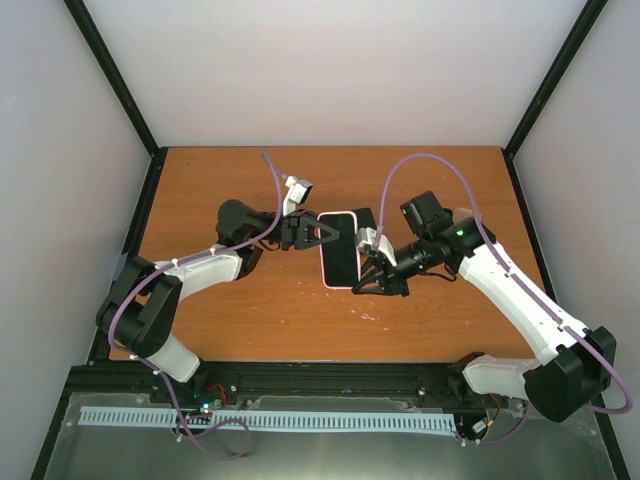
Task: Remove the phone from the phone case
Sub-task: Remove the phone case from the phone.
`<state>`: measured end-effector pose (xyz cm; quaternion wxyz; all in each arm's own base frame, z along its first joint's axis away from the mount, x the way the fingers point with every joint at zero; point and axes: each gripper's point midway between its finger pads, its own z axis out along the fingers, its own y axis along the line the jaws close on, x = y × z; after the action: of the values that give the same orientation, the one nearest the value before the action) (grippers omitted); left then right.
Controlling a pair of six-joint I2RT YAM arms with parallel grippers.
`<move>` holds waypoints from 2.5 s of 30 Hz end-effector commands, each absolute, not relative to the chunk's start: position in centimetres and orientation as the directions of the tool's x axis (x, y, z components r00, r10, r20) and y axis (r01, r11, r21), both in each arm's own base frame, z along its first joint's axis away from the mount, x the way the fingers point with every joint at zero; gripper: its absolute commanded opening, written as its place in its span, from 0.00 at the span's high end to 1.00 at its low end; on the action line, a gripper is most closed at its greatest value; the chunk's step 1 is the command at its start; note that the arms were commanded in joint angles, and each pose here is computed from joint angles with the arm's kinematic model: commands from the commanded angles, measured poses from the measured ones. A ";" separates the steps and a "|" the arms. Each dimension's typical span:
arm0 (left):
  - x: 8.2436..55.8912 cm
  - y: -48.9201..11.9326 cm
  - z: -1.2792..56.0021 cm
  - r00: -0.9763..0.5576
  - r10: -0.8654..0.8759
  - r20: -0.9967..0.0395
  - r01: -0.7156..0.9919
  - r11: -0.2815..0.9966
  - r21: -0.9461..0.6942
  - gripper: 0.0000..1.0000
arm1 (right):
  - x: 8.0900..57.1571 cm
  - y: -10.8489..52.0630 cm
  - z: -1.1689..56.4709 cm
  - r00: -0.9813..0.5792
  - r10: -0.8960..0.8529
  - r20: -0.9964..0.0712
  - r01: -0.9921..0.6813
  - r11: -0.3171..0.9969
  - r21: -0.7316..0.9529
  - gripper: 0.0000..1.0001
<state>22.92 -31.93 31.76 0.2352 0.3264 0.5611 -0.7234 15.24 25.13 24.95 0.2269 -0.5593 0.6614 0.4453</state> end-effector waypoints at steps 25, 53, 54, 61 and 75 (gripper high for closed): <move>19.6 -35.4 27.9 -0.762 0.273 -0.587 0.465 -0.400 -0.790 1.00 | 16.9 25.7 29.7 0.167 -0.467 -0.869 -0.983 -0.142 -0.112 0.88; 16.2 -35.7 28.2 -0.691 0.333 -0.642 0.487 -0.441 -0.753 1.00 | 29.2 23.7 32.2 -0.194 -0.278 -0.941 -0.933 0.349 0.090 0.94; 16.0 -35.7 28.2 -0.686 0.334 -0.647 0.490 -0.445 -0.750 1.00 | 29.5 23.7 32.3 -0.207 -0.272 -0.940 -0.929 0.355 0.101 0.94; 15.5 -35.6 28.1 -0.659 0.350 -0.666 0.507 -0.447 -0.737 1.00 | 31.3 22.8 30.9 -0.339 -0.230 -0.912 -0.891 0.390 0.233 0.93; 16.2 -38.9 25.1 -0.655 0.446 -0.610 0.511 -0.333 -0.792 1.00 | 33.0 20.8 32.6 -0.444 -0.101 -0.890 -0.861 0.322 0.393 0.76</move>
<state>28.63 -36.26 29.18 0.2446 0.2463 0.6064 -0.7154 27.54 20.20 25.23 0.2310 -0.2675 0.7964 0.4907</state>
